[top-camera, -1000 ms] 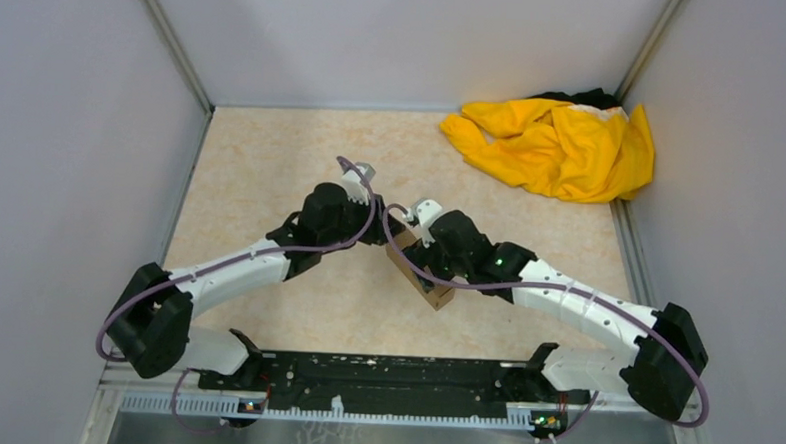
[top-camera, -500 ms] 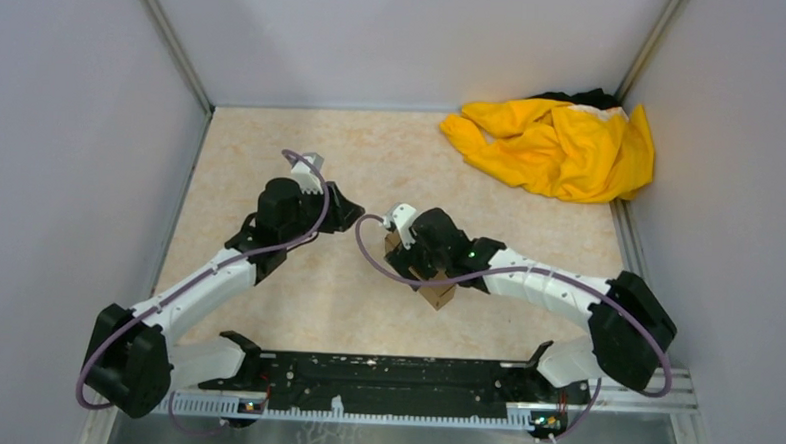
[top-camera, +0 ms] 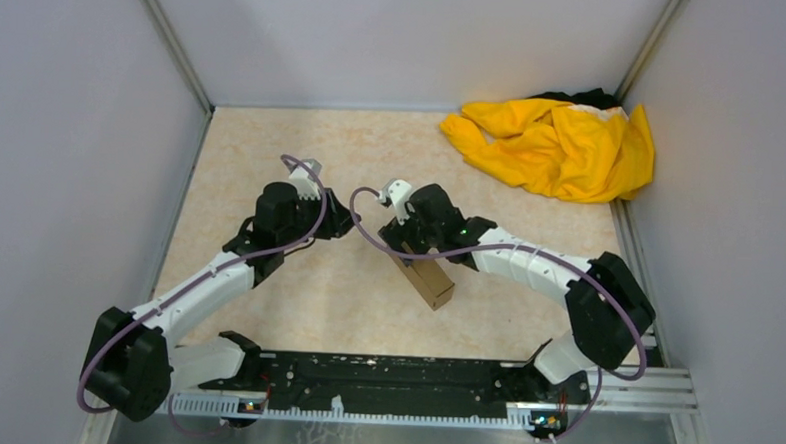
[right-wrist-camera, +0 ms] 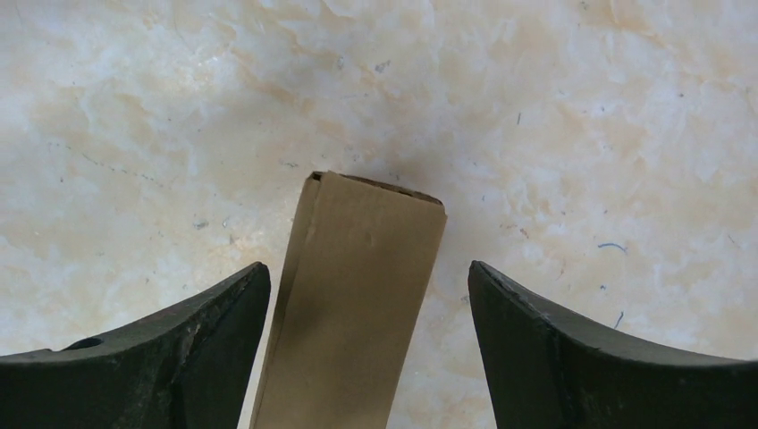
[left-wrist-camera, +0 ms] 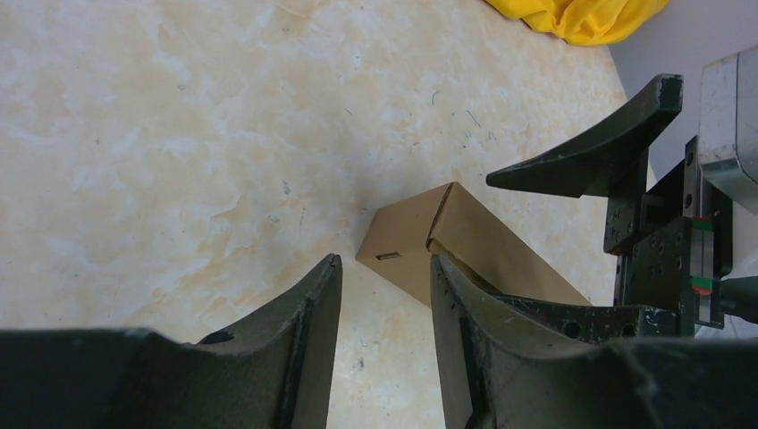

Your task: Fold the paper box

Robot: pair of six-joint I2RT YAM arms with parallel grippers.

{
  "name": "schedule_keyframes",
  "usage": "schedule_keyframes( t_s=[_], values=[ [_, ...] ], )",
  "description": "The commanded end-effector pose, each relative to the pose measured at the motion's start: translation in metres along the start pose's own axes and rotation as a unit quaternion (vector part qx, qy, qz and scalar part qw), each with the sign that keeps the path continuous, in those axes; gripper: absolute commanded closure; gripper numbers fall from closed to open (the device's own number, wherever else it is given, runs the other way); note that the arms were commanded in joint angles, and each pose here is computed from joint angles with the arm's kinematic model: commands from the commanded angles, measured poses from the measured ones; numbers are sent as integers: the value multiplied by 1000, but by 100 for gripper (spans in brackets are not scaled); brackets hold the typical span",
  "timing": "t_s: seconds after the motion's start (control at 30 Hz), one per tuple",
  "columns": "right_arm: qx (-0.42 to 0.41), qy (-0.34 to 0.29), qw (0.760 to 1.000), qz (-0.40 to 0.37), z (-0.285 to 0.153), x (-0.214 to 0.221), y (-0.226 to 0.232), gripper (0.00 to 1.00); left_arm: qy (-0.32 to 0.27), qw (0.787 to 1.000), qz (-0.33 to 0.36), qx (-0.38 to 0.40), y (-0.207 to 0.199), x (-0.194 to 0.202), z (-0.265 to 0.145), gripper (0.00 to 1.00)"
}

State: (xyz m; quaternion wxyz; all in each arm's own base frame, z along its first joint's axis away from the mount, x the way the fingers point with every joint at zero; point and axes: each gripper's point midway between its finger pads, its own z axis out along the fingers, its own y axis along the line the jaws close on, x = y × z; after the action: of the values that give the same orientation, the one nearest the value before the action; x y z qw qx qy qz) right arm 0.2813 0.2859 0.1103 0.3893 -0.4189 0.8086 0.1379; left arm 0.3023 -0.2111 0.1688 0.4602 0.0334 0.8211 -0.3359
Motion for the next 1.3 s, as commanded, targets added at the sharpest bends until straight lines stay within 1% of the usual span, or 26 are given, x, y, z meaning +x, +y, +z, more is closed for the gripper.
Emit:
schedule_keyframes(
  t_s=[0.0,0.23,0.37,0.47,0.57,0.63,0.7,0.93,1.0,1.07,1.1,1.13,1.17,1.27],
  values=[
    [-12,-44,999,-10,6,-35,-1,19,-6,1000,0,14,-3,-3,-2,53],
    [-18,-33,999,-10,12,-32,1,20,-6,1000,0,15,-3,-3,-1,55],
    [-12,-37,999,-9,11,-37,-1,25,-4,1000,-1,17,-3,-1,0,56],
    [-12,-41,999,-9,13,-39,-2,36,-1,1000,-1,18,-3,0,1,57],
    [-17,-33,999,-12,17,-38,0,51,1,1000,-2,19,-3,1,2,58],
    [-19,-27,999,-13,20,-36,0,54,2,1000,-2,18,-2,1,2,58],
    [-22,-21,999,-16,21,-33,1,54,1,1000,-1,19,-2,1,2,58],
    [-20,-7,1000,-23,27,-27,0,73,4,1000,-3,17,0,5,3,59],
    [-16,-3,1000,-27,27,-26,-2,74,4,1000,-2,17,0,5,3,59],
    [-14,-2,1000,-28,27,-25,-3,73,3,1000,-2,17,0,4,4,59],
    [-14,-1,1000,-28,28,-26,-3,66,4,1000,-2,17,0,5,4,59],
    [-12,0,1000,-28,27,-27,-4,55,5,1000,-2,17,0,5,5,59],
    [-13,3,1000,-27,28,-27,-4,48,4,1000,-2,18,0,5,5,59],
    [-15,5,1000,-25,28,-30,-3,40,8,1000,-4,19,0,7,7,59]
  ],
)
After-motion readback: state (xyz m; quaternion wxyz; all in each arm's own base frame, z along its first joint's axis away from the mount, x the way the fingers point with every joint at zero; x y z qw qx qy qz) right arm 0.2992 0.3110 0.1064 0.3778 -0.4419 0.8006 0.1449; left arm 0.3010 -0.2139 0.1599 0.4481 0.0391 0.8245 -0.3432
